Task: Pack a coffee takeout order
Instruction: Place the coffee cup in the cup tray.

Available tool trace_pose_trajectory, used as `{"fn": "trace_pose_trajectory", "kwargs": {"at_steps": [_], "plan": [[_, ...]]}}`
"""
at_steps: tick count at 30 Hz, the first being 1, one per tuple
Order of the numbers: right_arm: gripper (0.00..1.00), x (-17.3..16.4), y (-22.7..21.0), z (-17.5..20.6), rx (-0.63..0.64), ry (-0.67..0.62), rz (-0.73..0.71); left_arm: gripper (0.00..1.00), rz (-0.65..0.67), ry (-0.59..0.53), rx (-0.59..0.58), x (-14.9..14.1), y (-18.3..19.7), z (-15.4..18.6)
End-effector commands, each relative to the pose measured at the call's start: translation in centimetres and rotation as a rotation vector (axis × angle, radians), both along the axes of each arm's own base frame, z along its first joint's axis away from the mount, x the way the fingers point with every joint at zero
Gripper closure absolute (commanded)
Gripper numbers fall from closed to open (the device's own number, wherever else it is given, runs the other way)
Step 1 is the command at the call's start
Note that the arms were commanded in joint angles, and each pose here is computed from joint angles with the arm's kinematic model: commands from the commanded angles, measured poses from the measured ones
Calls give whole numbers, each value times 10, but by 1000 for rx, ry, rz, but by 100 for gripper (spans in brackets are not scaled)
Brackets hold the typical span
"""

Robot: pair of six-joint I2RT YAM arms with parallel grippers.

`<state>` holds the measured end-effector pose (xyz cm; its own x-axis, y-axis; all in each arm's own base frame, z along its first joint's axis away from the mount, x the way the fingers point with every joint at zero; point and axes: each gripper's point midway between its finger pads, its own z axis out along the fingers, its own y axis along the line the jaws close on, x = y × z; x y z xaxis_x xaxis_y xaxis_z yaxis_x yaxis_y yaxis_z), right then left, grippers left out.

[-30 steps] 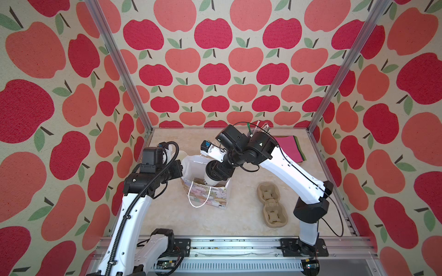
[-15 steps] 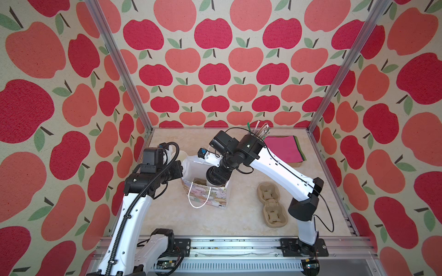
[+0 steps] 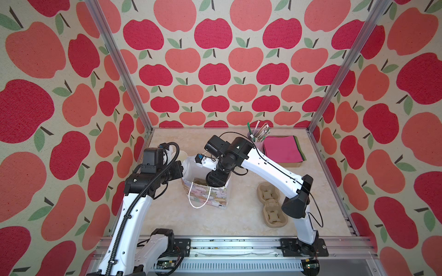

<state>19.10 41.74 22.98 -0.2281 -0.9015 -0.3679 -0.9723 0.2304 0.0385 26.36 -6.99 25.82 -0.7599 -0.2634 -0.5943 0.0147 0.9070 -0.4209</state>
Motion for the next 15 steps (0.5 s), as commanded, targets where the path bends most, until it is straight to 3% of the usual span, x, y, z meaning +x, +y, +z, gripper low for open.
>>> {"fn": "trace_pose_trajectory", "kwargs": {"at_steps": [1,15], "plan": [[42,-1,-7,-17,-53,45,12,100,-10,2,6,-4,1,-5],[42,-1,-9,-39,-112,85,24,100,-12,8,10,-4,1,-9]]}}
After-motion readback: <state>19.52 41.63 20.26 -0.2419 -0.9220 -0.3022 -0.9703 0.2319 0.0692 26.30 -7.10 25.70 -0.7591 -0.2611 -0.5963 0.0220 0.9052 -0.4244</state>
